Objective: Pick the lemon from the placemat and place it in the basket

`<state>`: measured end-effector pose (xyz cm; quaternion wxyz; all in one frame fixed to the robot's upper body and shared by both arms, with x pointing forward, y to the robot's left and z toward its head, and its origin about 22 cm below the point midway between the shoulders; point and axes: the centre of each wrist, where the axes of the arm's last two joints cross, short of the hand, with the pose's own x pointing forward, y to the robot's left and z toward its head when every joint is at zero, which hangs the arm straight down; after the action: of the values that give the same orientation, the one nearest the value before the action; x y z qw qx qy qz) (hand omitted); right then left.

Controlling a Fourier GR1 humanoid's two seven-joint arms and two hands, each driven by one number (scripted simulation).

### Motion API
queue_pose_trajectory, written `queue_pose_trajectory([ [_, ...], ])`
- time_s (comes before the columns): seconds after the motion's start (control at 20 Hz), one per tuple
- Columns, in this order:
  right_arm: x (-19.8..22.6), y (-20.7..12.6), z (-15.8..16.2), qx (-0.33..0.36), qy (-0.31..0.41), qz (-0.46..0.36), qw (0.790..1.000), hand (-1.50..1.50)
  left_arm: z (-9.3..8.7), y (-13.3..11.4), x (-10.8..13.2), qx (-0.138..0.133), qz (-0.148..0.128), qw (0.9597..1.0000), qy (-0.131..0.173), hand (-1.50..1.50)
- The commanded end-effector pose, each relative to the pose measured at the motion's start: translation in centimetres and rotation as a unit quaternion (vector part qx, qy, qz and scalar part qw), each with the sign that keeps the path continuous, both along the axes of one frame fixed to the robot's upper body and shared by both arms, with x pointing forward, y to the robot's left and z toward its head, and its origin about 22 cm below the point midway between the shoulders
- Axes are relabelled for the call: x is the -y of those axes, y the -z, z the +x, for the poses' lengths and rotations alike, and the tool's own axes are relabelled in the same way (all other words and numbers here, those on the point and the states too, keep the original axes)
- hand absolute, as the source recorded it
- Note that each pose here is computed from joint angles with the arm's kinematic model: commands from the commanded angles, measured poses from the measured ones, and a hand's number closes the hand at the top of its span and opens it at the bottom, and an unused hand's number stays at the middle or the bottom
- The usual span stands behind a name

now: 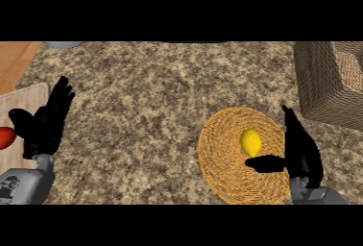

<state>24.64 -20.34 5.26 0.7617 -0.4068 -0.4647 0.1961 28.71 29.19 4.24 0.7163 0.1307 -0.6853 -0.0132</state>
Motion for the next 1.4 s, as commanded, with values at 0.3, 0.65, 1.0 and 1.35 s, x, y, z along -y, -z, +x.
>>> queue_pose_trajectory([
  [0.3, -1.2, 3.2, -1.4, 0.013, -0.002, 0.007, 1.000, -1.50, -0.2, -0.4, 0.1, -0.003, -0.001, 1.0000, 0.003, 0.00],
  [0.65, -3.1, 3.5, -1.0, 0.001, 0.007, -0.004, 1.000, -1.50, -0.5, 0.0, -1.2, -0.003, -0.002, 1.0000, 0.003, 0.00],
  [1.0, -2.5, 5.2, 1.6, -0.020, 0.014, -0.015, 1.000, -1.50, -0.6, -0.7, 1.3, 0.003, -0.004, 1.0000, -0.002, 0.00],
  [1.35, -0.2, 5.7, 2.3, -0.029, 0.013, -0.018, 0.999, -1.50, -0.4, -0.3, 0.1, 0.001, -0.005, 1.0000, 0.004, 0.00],
])
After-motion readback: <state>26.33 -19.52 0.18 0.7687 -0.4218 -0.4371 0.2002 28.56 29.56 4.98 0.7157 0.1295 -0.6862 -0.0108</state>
